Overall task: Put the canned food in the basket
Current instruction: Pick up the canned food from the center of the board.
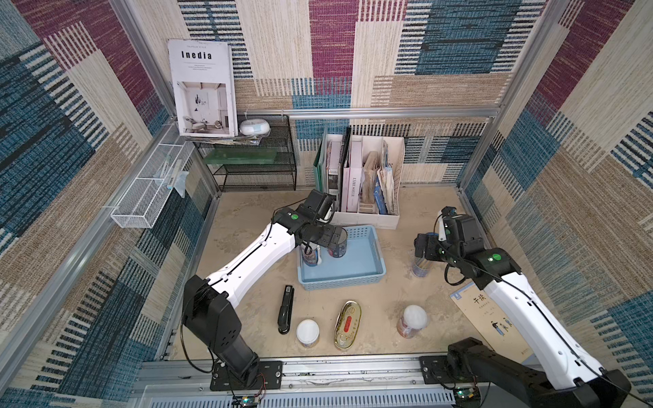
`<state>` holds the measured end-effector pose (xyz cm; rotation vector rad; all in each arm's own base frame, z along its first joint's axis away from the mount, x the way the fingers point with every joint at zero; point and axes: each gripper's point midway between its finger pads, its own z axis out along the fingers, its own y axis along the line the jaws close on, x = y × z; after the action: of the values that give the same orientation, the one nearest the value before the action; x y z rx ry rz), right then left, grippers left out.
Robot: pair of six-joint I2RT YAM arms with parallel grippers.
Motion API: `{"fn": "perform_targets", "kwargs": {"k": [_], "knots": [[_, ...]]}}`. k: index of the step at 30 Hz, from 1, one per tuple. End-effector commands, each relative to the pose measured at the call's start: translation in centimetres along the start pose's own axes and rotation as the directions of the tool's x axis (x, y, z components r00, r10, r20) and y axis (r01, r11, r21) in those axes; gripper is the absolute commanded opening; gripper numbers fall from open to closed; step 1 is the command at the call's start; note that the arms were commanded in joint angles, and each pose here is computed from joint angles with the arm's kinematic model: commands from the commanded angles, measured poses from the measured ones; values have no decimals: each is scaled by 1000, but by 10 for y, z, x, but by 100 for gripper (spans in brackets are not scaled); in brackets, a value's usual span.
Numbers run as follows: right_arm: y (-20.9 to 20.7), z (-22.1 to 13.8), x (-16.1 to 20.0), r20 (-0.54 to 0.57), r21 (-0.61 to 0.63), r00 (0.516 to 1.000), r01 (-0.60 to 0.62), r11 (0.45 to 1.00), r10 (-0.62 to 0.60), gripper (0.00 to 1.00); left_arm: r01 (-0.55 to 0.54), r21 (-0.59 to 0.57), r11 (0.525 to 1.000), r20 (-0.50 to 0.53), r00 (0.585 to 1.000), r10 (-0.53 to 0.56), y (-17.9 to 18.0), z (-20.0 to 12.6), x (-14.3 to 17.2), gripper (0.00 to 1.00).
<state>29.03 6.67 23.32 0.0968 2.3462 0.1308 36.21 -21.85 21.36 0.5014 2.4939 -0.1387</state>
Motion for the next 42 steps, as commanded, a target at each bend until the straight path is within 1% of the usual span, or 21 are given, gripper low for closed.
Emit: {"fn": "perform_targets", "kwargs": {"k": [1,4,8,12,15,17,20,24,29,30,32,35,38,40,42], "knots": [[6,-11,30,-116,-65,993,3,998,-10,99,12,1,1000,-7,1000,-12,1,-2,5,100],[19,-25,58,-189,-163,982,-25,986,-6,99,18,9,1000,-12,1000,-18,1,-4,11,100],[40,-42,103,-281,-313,959,-46,949,-46,99,28,16,999,-12,1000,-28,2,-10,19,99],[42,-48,144,-374,-322,924,-45,946,-83,99,35,15,999,-16,999,-35,4,-14,30,99],[48,-44,176,-456,-342,881,-41,939,-128,99,35,14,999,-27,999,-34,5,-14,37,99],[46,-37,191,-491,-323,859,-25,946,-145,99,34,7,999,-27,999,-33,7,-14,39,99],[36,-31,200,-524,-255,837,18,967,-154,99,37,7,999,-30,999,-36,6,-14,42,100],[40,-25,199,-534,-248,830,32,968,-164,99,38,6,999,-38,999,-37,7,-12,45,99],[44,-18,226,-604,-253,766,78,964,-220,99,40,8,999,-46,998,-39,7,-10,49,100],[45,-16,231,-609,-258,760,80,963,-227,100,41,7,999,-43,998,-41,8,-11,49,99],[44,-13,236,-615,-248,756,86,965,-225,92,52,-7,999,-35,998,-52,12,-11,50,99],[40,-12,224,-586,-203,785,99,974,-202,75,70,-1,998,-22,997,-70,14,-15,50,100],[45,-16,201,-540,-199,814,122,972,-212,52,80,3,997,-5,997,-80,16,-23,47,99],[53,-19,181,-497,-208,838,137,968,-226,45,86,8,996,10,996,-86,17,-31,45,100],[60,-22,161,-470,-206,848,164,965,-245,43,94,17,995,24,995,-95,18,-41,44,99]]}}
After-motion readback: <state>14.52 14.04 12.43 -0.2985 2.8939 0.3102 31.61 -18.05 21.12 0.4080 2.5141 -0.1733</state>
